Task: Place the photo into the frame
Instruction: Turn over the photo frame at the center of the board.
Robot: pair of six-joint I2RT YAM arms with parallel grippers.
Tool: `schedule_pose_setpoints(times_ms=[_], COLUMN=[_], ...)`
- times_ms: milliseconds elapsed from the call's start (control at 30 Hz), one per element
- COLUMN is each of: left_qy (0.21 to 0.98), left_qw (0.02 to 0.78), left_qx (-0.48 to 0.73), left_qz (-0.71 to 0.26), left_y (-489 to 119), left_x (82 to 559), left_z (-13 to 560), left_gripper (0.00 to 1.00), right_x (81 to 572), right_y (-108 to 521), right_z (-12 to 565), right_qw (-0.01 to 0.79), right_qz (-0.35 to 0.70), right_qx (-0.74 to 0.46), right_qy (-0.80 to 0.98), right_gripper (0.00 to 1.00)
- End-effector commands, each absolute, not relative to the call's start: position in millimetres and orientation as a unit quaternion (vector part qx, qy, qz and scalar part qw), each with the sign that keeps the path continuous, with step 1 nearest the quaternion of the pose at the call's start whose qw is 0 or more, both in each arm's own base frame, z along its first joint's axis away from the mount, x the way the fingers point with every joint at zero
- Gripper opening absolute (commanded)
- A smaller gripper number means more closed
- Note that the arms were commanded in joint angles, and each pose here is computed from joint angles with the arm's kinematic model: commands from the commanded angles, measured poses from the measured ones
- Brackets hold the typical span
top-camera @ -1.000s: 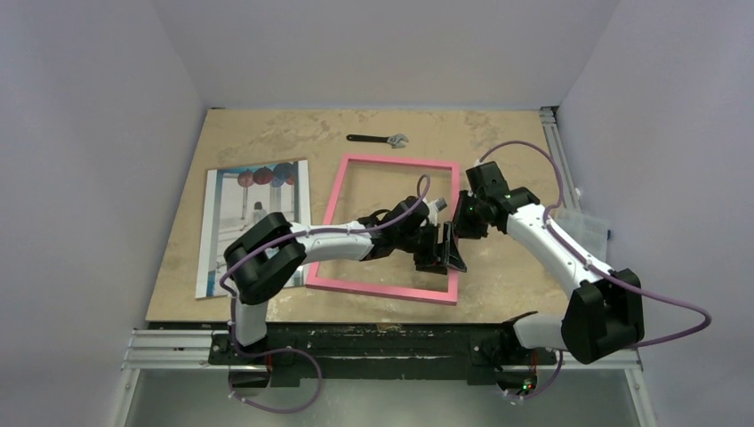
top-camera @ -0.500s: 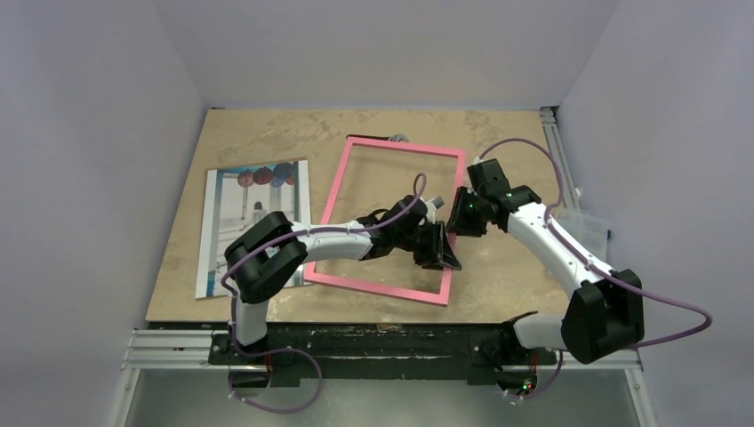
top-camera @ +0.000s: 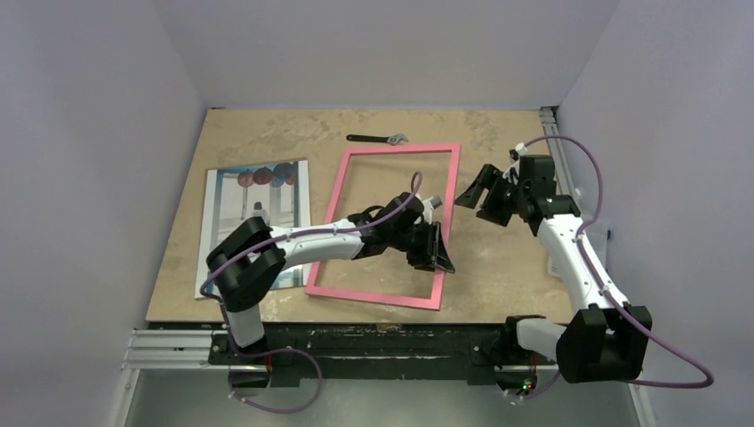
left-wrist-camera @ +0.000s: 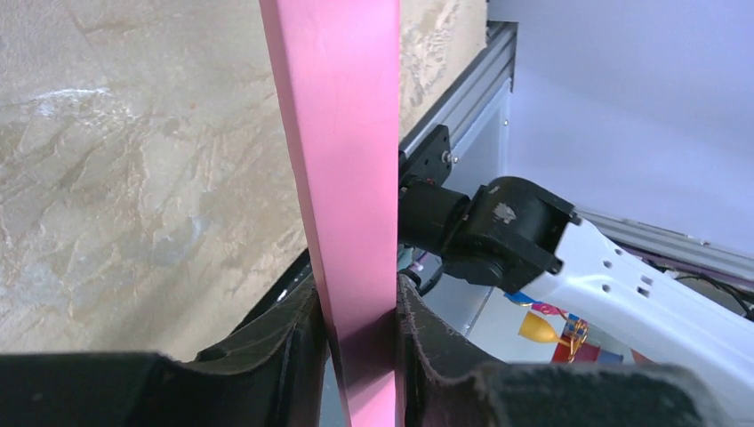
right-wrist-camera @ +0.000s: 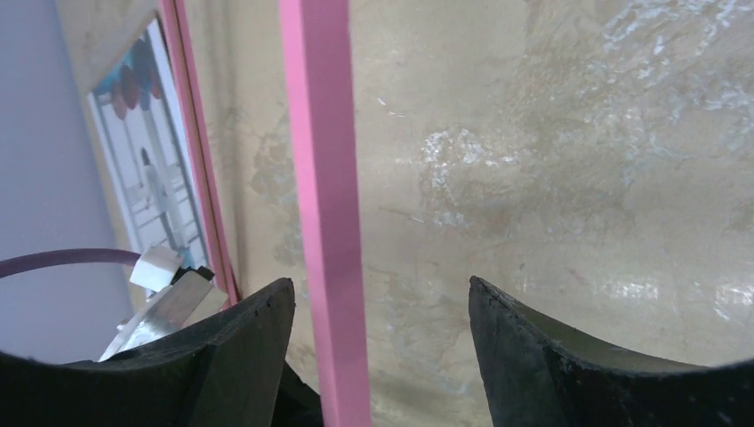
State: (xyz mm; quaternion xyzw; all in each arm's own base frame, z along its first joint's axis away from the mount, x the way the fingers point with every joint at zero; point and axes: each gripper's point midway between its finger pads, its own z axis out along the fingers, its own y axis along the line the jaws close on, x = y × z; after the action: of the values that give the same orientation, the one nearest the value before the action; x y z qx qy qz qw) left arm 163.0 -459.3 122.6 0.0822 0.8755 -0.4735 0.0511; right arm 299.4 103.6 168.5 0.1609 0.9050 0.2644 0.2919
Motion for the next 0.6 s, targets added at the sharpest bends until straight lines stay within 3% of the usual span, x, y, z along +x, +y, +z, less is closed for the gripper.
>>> schedule_pose_setpoints(times_ms=[0,333,567], left_qy=[0.826,0.813,0.812], left_qw=[0.141,0.170,0.162], left_qx=[0.146,0.188,0.207], left_qz=[-0.526,-0.525,-0.522], left_y=[-464,-444,-442], left_x=[171,159,154], left_z=[195,219,220], left_gripper=[0.00,0.00,0.00], right_x=[299,315,317], right_y=[126,144,149], right_z=[192,212,219], right_qw=[0.299,0.265,0.260], right_qz=[0.365,0.509,0.533], right_qx=[0.113,0.103,0.092], right_qy=[0.874,0.812,0.800], right_gripper=[0.71,0.68,0.64])
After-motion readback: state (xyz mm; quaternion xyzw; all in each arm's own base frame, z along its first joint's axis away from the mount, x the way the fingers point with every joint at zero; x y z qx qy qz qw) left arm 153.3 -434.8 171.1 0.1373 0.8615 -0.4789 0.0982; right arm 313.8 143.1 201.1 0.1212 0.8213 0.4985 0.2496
